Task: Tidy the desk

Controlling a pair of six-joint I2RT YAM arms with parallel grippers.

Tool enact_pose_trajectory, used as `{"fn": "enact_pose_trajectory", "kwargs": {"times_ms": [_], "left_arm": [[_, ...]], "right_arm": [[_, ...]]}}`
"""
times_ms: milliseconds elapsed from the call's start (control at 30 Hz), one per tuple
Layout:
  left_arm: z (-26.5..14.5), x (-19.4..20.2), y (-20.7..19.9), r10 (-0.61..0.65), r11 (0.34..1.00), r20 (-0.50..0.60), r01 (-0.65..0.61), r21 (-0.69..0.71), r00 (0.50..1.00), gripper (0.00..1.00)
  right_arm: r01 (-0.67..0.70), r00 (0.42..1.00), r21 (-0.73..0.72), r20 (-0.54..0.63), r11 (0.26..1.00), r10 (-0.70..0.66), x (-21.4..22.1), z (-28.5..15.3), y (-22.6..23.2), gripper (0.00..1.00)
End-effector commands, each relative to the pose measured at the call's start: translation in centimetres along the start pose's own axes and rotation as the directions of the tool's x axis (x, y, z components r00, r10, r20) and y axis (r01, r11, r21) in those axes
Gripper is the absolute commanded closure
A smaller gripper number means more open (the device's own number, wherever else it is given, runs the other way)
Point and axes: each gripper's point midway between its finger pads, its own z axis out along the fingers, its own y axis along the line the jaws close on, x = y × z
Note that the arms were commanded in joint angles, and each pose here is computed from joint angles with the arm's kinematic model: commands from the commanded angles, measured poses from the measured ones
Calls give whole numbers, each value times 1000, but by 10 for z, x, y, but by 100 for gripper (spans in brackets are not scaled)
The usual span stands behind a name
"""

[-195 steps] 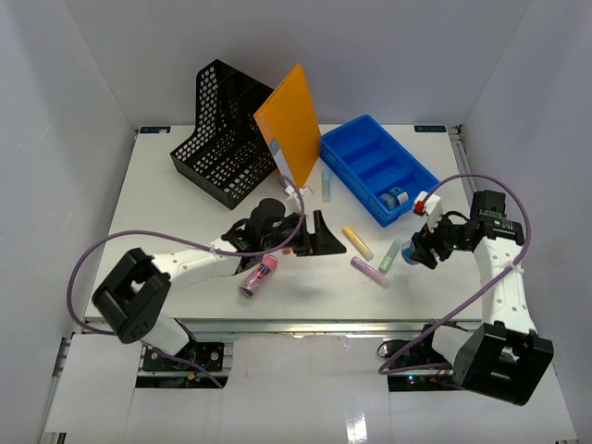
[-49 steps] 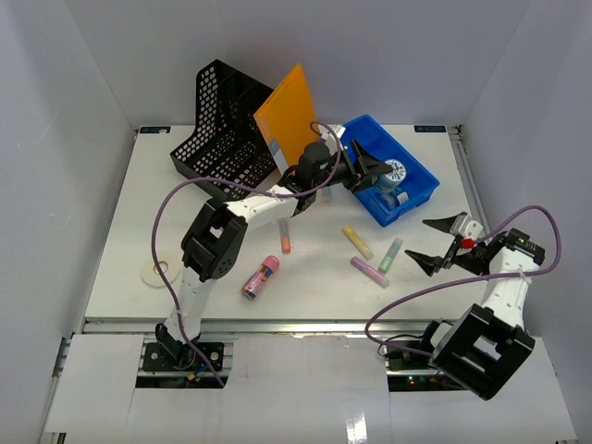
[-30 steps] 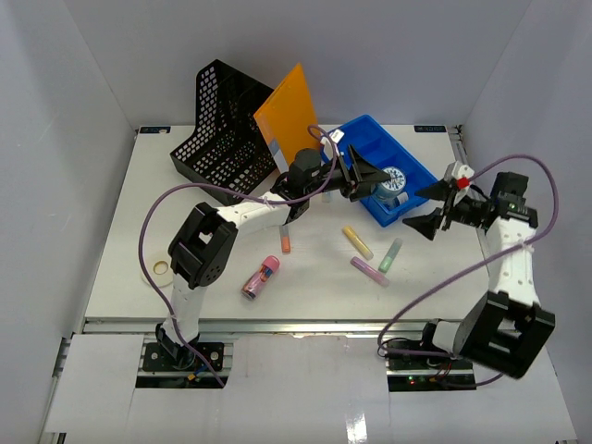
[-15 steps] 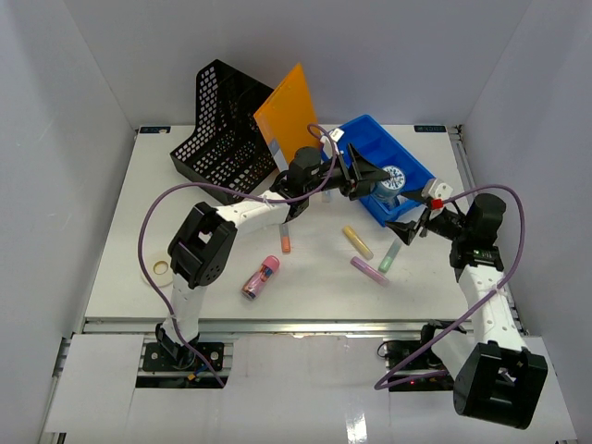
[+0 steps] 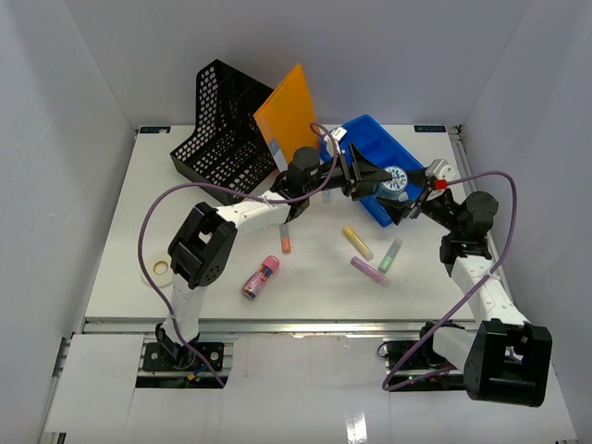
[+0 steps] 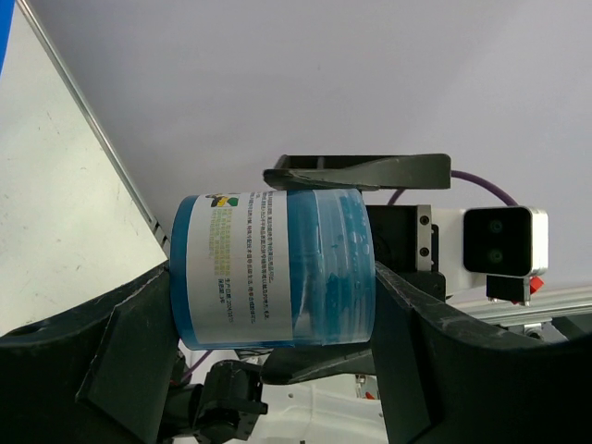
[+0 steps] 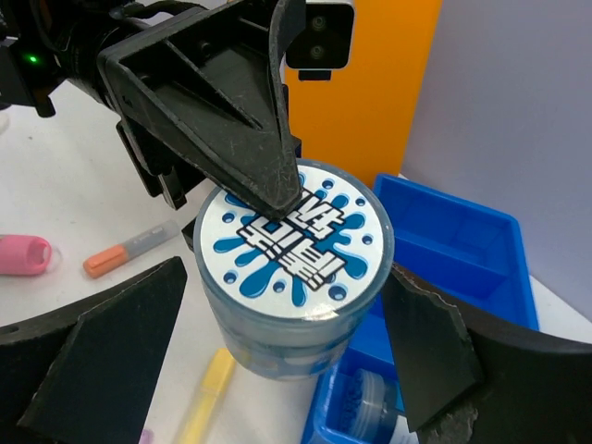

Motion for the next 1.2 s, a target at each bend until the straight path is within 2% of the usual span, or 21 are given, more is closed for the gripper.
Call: {"fn": "enact_pose_trajectory", "kwargs": {"times_ms": [0,67,200,233,300,367,467,500,567,600,733,800,867,967,1033,1133,1167], "left_arm": [[-5,-1,-73,87,984,0,-86,155,996,100],[-5,-1,-73,81,984,-2,-80,156,997,100],[-6,2,-71,73,985,-9,-71,158,997,100],[-7,3,-72,72,985,-9,-70,160,997,100],[-8,3,-74,73,985,-8,-71,160,997,100],[-8,2,-75,76,984,-3,-74,160,997,100],[-9,2,-74,72,987,-3,-70,147,997,84],[-10,0,-73,73,987,3,-73,140,997,76],[-12,-4,-71,77,991,9,-78,110,997,40],[-14,-7,-72,86,991,19,-87,99,996,27],[-30,-31,-64,157,988,92,-157,-7,983,6],[-47,-47,-65,216,975,139,-206,-83,966,3],[-61,-61,-48,258,958,174,-227,-177,950,2],[-106,-81,-34,352,902,222,-266,-341,909,2],[-123,-81,-19,398,868,215,-289,-404,892,2],[-146,-76,-17,490,798,167,-363,-481,856,2],[-154,-70,-12,500,778,143,-370,-507,854,2]], "right_arm": [[36,996,19,82,999,-37,-33,16,-6,4],[31,996,21,79,999,-32,-31,19,-8,2],[39,996,33,77,999,-42,-30,21,-14,20],[41,996,31,78,999,-43,-31,22,-14,35],[48,996,22,79,999,-49,-33,22,-13,51],[67,996,17,66,998,-68,-32,21,-13,62],[92,994,1,51,996,-92,-29,20,-10,72],[101,994,-3,46,995,-100,-29,20,-9,74],[120,993,-13,21,993,-120,-24,18,-8,78],[134,991,-18,11,991,-133,-23,17,-7,80],[212,975,-34,-61,977,-213,-9,11,-6,89],[246,964,-42,-91,968,-248,-3,8,-7,90],[276,952,-43,-124,960,-279,3,3,-10,90],[329,926,-31,-187,944,-329,13,-4,-24,90],[373,898,-20,-242,928,-367,21,-5,-38,90],[424,852,21,-349,905,-391,30,-2,-75,89],[451,822,7,-394,893,-412,36,-2,-86,89]]}}
